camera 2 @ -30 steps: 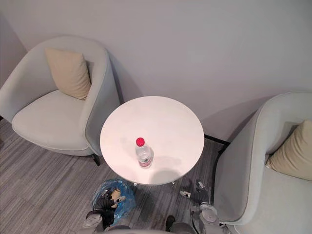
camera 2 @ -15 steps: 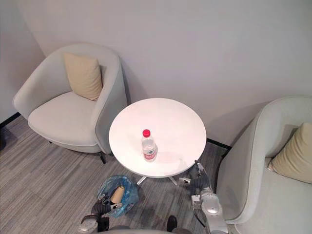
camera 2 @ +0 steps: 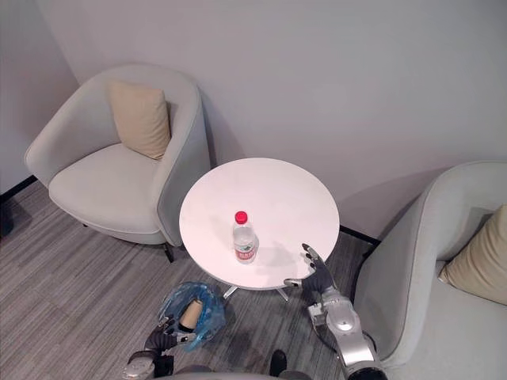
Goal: Gather rubbish on tea table into small bin, then transfer packed bag to large trash can.
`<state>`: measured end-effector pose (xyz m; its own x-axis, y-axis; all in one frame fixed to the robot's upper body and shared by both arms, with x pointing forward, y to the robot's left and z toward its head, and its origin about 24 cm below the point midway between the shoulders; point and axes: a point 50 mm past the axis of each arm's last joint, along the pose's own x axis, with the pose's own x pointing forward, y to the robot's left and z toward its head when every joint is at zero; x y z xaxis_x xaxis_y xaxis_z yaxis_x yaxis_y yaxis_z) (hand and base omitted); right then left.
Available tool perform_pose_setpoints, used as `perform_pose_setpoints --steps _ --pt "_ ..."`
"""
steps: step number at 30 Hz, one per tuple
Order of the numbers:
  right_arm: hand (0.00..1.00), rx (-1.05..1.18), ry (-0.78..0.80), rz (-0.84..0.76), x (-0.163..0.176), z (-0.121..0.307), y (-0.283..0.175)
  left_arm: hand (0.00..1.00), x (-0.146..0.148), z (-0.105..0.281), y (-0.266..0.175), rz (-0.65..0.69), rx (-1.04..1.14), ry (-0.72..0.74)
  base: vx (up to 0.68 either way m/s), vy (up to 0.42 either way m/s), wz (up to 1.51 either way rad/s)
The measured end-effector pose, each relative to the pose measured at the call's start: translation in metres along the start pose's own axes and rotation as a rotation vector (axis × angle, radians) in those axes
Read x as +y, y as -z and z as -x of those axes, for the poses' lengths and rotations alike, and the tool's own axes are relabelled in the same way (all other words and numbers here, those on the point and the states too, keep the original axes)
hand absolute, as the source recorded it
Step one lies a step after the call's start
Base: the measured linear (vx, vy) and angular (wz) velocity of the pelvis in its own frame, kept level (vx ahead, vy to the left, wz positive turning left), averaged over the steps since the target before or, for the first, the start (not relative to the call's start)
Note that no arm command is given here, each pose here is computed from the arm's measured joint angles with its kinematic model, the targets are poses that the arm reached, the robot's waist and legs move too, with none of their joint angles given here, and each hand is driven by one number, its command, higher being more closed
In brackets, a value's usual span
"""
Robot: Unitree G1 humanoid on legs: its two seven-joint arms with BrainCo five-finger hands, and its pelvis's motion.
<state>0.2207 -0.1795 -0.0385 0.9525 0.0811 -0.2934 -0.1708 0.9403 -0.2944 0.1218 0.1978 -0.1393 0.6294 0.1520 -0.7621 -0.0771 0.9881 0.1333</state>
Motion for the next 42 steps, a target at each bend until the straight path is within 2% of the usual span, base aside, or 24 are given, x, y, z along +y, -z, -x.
perform_pose_setpoints --steps 14,35,42 --pt "0.00 -0.110 -0.099 0.076 0.015 -0.023 -0.033 0.00 0.005 0.001 0.008 -0.011 0.028 -0.010 0.00 0.019 0.06" --pt "0.00 -0.133 -0.097 0.104 0.017 -0.044 -0.048 0.00 0.007 -0.001 0.001 -0.013 -0.007 -0.015 -0.01 0.017 0.06" --pt "0.00 -0.214 -0.077 0.117 0.017 -0.060 -0.078 0.00 0.008 -0.001 -0.001 -0.016 -0.019 -0.016 -0.01 0.022 0.10"
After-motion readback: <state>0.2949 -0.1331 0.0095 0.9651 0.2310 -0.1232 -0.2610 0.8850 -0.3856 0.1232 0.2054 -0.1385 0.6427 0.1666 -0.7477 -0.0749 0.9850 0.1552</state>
